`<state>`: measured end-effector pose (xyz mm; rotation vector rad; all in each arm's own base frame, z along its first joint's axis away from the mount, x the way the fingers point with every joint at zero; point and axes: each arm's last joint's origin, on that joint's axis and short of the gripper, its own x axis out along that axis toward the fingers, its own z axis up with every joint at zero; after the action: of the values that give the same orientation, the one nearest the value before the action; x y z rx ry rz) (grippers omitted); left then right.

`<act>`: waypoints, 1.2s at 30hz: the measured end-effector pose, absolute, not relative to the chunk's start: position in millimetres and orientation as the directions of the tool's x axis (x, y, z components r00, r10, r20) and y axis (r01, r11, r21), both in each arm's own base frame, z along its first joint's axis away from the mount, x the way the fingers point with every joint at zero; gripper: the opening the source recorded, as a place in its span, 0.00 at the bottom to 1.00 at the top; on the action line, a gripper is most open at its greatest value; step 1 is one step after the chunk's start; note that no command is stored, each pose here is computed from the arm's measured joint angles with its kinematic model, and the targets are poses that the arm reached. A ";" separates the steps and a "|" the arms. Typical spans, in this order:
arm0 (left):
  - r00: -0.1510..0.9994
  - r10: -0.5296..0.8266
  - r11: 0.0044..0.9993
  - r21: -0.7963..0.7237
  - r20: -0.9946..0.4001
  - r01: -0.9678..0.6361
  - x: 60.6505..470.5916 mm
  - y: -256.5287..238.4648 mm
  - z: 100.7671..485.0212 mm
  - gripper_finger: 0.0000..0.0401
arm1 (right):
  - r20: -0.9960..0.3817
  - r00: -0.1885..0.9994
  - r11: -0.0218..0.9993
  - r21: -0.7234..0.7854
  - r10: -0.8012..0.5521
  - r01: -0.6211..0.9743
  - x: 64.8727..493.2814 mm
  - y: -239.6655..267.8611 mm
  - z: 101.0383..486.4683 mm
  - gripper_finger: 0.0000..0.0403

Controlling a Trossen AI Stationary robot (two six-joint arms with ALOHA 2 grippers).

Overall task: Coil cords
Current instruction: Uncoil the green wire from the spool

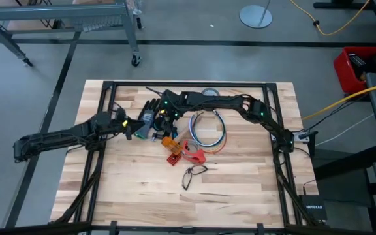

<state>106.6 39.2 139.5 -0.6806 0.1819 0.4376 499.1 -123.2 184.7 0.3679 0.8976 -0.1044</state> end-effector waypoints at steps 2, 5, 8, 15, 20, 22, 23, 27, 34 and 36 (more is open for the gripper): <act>0.877 0.329 0.647 -0.592 -0.350 -0.480 108.4 39.9 134.6 0.23 | -0.770 0.635 0.934 0.269 0.061 0.237 500.2 -123.7 185.6 0.92; 0.865 0.329 0.596 -0.627 -0.380 -0.502 112.4 41.5 131.0 0.23 | -0.757 0.651 0.935 0.269 0.056 0.231 501.7 -124.5 187.0 0.92; 0.868 0.330 0.583 -0.643 -0.371 -0.497 117.4 43.4 130.8 0.23 | -0.750 0.659 0.936 0.268 0.054 0.228 502.5 -124.7 187.6 0.92; 0.859 0.328 0.564 -0.648 -0.393 -0.512 128.8 47.6 127.3 0.23 | -0.751 0.658 0.936 0.268 0.054 0.228 502.5 -124.6 187.7 0.92; 0.855 0.324 0.544 -0.659 -0.405 -0.519 139.6 51.2 127.5 0.23 | -0.751 0.659 0.936 0.268 0.054 0.228 502.5 -124.6 187.7 0.92; 0.852 0.318 0.548 -0.652 -0.416 -0.523 146.3 52.6 130.1 0.23 | -0.751 0.658 0.936 0.268 0.054 0.228 502.5 -124.6 187.7 0.92; 0.848 0.312 0.549 -0.647 -0.428 -0.529 149.9 53.2 130.8 0.23 | -0.751 0.658 0.936 0.268 0.054 0.228 502.5 -124.6 187.7 0.92; 0.829 0.294 0.561 -0.616 -0.476 -0.553 164.0 55.8 131.6 0.23 | -0.751 0.658 0.936 0.268 0.055 0.228 502.4 -124.6 187.6 0.92; 0.792 0.277 0.548 -0.587 -0.545 -0.596 188.2 63.0 128.6 0.23 | -0.752 0.657 0.936 0.268 0.055 0.228 502.3 -124.6 187.5 0.92; 0.781 0.273 0.545 -0.579 -0.562 -0.607 193.0 64.5 126.3 0.23 | -0.753 0.656 0.936 0.268 0.055 0.229 502.2 -124.6 187.4 0.92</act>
<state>193.0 64.5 126.3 -0.8443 0.4370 0.5415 502.2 -124.6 187.4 0.3574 0.8547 -0.1005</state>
